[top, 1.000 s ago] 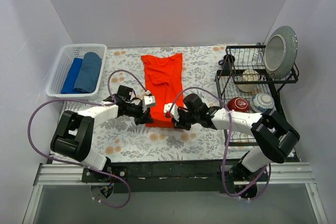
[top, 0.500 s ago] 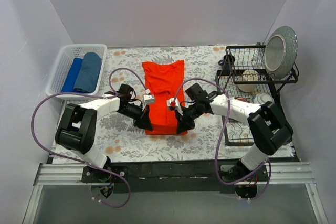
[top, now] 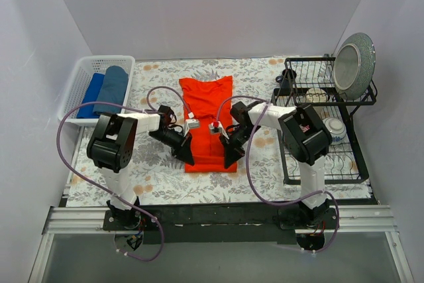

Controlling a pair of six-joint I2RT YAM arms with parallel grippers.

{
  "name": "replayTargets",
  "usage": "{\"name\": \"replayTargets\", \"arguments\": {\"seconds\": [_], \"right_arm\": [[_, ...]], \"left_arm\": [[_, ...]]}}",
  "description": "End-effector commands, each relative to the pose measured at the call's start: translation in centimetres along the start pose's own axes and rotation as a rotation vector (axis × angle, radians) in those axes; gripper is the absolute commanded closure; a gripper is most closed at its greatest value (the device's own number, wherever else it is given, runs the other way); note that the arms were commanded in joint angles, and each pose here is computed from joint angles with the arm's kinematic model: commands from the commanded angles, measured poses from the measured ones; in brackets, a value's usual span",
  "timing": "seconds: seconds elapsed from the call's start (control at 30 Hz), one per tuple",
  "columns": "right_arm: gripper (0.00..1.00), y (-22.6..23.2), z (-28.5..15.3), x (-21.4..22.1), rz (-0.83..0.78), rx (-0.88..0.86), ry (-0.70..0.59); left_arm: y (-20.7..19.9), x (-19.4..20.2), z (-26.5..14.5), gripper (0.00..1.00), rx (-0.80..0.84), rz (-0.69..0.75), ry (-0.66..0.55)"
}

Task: Roll the t-shirts
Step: Roll the T-shirt to the center of the board.

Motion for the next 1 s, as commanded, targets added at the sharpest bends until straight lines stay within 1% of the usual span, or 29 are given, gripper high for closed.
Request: {"name": "replayTargets", "arguments": {"seconds": [0.0, 0.03, 0.07, 0.13, 0.27, 0.4, 0.5, 0.53, 0.57, 0.6, 0.63, 0.67, 0.73, 0.77, 0.8, 0.83, 0.87, 0.9, 0.93, 0.97], "right_arm": [[0.99, 0.1, -1.5, 1.8, 0.142, -0.04, 0.06], [0.99, 0.2, -1.6, 1.9, 0.162, -0.052, 0.068], [0.99, -0.2, -1.8, 1.5, 0.141, -0.053, 0.064], [0.99, -0.5, -1.5, 2.0, 0.184, -0.083, 0.09], [0.99, -1.4, -1.3, 1.8, 0.212, -0.121, 0.114], [0.99, -3.0, -1.1, 1.1, 0.232, -0.116, 0.12], [0.99, -4.4, -0.8, 1.1, 0.26, -0.093, 0.149], [0.99, -4.8, -0.8, 1.2, 0.311, -0.071, 0.162], [0.99, -5.2, -0.8, 1.2, 0.325, -0.059, 0.172], [0.99, -5.8, -0.6, 1.6, 0.353, -0.044, 0.199], [0.99, -6.2, -0.7, 1.2, 0.362, -0.032, 0.2], [0.99, -6.5, -0.7, 1.1, 0.38, -0.022, 0.209], [0.99, -7.2, -0.5, 1.5, 0.406, -0.012, 0.237], [0.99, -7.4, -0.3, 1.9, 0.419, -0.017, 0.246], [0.99, -7.5, -0.2, 2.0, 0.422, -0.013, 0.25], [0.99, -7.6, -0.1, 2.3, 0.428, -0.015, 0.253], [0.99, -7.6, 0.1, 2.5, 0.438, -0.021, 0.257], [0.99, -7.6, 0.1, 2.6, 0.442, -0.025, 0.261], [0.99, -7.6, 0.2, 2.8, 0.446, -0.029, 0.266], [0.99, -7.7, 0.3, 3.0, 0.449, -0.034, 0.27]], "left_arm": [[2.5, 0.7, -1.1, 1.0, -0.091, -0.015, 0.074], [2.8, 0.5, -1.2, 1.0, -0.094, -0.015, 0.076], [3.1, 0.7, -1.2, 1.0, -0.098, -0.02, 0.084], [3.4, 1.1, -1.1, 1.0, -0.089, -0.033, 0.093], [3.8, 1.6, -1.2, 1.0, -0.087, -0.05, 0.105], [3.8, 2.0, -1.5, 0.98, -0.11, -0.039, 0.107], [3.9, 1.7, -2.0, 0.86, -0.16, -0.02, 0.106], [3.8, 1.6, -2.3, 0.81, -0.182, -0.031, 0.101], [3.7, 0.3, -3.2, 0.79, -0.232, 0.026, 0.071], [3.4, 0.0, -3.6, 0.79, -0.257, 0.037, 0.054], [3.4, -0.6, -4.4, 0.73, -0.317, 0.041, 0.021], [2.7, -3.3, -6.1, 0.69, -0.413, 0.152, -0.058], [1.2, -4.4, -6.9, 0.6, -0.479, 0.284, -0.115], [-0.6, -5.6, -7.8, 0.55, -0.523, 0.409, -0.145], [-1.6, -5.9, -7.9, 0.53, -0.54, 0.478, -0.152], [-2.6, -5.2, -6.6, 0.5, -0.521, 0.56, -0.121], [-4.2, -5.7, -6.9, 0.46, -0.541, 0.686, -0.126], [-4.8, -5.4, -6.4, 0.45, -0.536, 0.737, -0.116], [-5.5, -4.0, -4.6, 0.44, -0.494, 0.785, -0.094], [-5.9, -3.8, -4.2, 0.43, -0.503, 0.838, -0.091]]}}
Point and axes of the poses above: each gripper's point midway between its finger pads, its own z axis out along the fingers, its own y axis along the line the jaws close on, x = y × z, the point moved 5 cm from there along -z, back along the fingers, and after that the axes turned 9 degrees about z, right-handed, at the moved point
